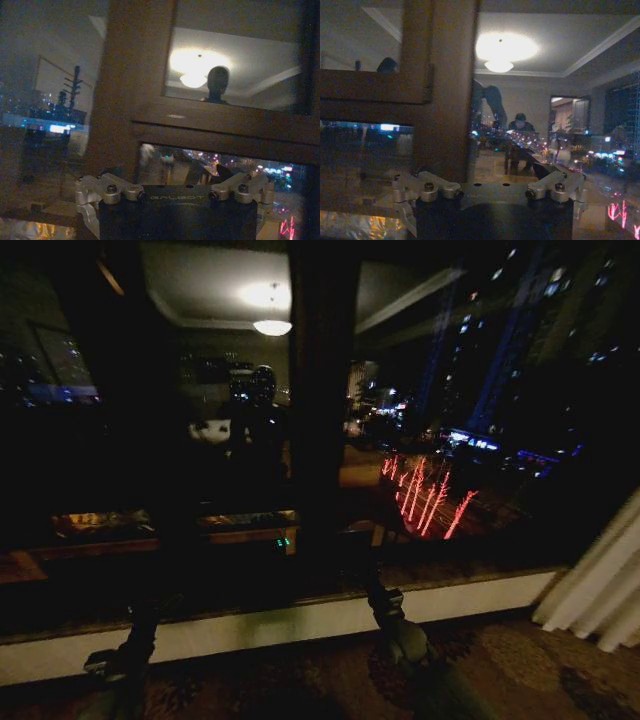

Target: Open the curtains by pulling them apart, changing their state from closed to fully open.

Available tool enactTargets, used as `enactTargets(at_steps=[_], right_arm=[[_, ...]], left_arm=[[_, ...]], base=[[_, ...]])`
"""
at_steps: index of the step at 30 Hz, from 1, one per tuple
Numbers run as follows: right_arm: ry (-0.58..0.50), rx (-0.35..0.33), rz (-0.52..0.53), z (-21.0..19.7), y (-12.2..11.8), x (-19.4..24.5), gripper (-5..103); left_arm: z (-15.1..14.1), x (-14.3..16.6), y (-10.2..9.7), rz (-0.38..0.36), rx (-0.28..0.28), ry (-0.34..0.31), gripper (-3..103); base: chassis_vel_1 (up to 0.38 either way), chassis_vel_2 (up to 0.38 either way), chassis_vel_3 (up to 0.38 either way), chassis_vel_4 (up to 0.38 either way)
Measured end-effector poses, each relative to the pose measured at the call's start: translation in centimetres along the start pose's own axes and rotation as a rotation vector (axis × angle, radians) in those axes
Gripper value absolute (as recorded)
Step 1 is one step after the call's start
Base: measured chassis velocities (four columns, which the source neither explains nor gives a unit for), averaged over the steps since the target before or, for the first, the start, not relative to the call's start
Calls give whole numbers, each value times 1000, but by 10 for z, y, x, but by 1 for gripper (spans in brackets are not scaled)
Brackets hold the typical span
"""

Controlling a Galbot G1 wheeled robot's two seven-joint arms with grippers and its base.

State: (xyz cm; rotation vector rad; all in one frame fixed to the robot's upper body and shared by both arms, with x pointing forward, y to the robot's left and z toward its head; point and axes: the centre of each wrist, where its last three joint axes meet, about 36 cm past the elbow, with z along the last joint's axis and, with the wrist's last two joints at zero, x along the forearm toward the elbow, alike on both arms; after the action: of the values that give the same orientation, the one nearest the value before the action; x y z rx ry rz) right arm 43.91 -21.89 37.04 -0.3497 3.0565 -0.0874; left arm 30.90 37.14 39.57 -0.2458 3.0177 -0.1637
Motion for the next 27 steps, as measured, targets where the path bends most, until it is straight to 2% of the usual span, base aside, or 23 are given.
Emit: enactTargets(at_steps=[8,27], right_arm=[[0,0,0,0,0,0,100],[0,0,0,0,0,0,100]], left_arm=[[0,0,0,0,0,0,100],[0,0,0,-1,0,0,100]], base=[[-150,-142,154,128],[11,3,-11,-6]])
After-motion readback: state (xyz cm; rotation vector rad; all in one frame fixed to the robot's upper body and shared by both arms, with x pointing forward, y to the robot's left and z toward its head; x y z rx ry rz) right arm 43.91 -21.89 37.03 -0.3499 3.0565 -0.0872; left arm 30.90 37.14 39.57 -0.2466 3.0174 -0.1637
